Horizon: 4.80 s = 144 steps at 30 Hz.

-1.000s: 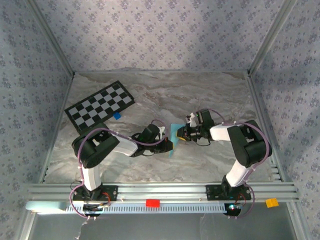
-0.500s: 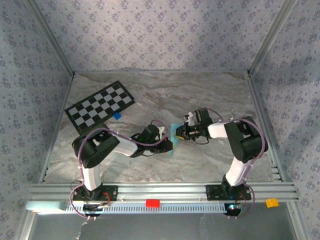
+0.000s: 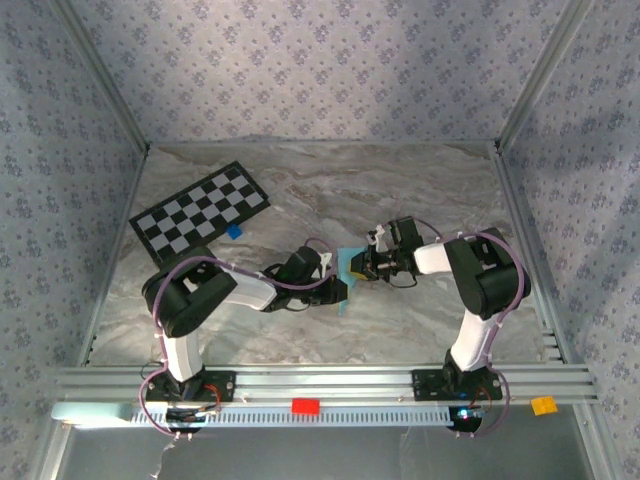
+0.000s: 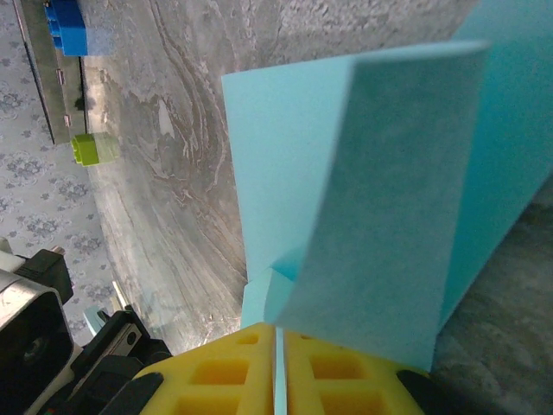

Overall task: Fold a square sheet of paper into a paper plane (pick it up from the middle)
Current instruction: Fold the wing for the fifth time at the center of the table.

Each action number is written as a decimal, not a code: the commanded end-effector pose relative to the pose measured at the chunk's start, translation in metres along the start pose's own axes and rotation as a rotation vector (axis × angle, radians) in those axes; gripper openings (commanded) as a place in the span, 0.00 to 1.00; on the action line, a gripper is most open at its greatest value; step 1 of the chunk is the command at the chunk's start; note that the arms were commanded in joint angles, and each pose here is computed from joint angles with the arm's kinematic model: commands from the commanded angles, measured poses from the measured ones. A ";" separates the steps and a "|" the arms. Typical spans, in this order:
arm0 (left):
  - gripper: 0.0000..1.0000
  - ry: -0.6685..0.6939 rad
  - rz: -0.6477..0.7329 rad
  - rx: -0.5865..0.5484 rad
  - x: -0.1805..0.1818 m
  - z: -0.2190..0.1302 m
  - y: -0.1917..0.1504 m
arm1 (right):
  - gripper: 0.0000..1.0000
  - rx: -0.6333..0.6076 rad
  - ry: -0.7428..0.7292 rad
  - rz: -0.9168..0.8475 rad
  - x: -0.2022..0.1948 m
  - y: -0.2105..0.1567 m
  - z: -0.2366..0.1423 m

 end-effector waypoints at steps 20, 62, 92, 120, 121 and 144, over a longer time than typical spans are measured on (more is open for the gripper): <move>0.18 -0.011 -0.015 -0.033 -0.007 -0.013 -0.002 | 0.12 0.065 -0.119 0.086 -0.026 -0.015 0.009; 0.10 0.051 -0.090 0.142 0.027 -0.007 -0.033 | 0.11 0.093 -0.148 0.073 -0.033 -0.018 0.013; 0.04 0.070 -0.027 0.229 0.022 -0.012 -0.047 | 0.11 0.101 -0.161 0.079 -0.036 -0.019 0.015; 0.00 0.178 -0.008 0.297 0.033 -0.018 -0.062 | 0.11 0.116 -0.171 0.074 -0.036 -0.020 0.014; 0.00 0.174 -0.006 0.299 0.033 -0.018 -0.062 | 0.11 0.116 -0.172 0.074 -0.036 -0.020 0.014; 0.20 0.091 0.057 0.069 -0.007 -0.062 -0.044 | 0.10 0.112 -0.168 0.074 -0.035 -0.020 0.014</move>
Point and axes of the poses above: each hand's point on the last joint's axis, 136 mm out from that joint toward the fingers, its own z axis out along the fingers, its own x axis along the line the jaws close on, y = z × x, the point moved 9 cm from there along -z, back along the fingers, and after that the axes turned 12 degrees about -z, right-handed, at the moved point
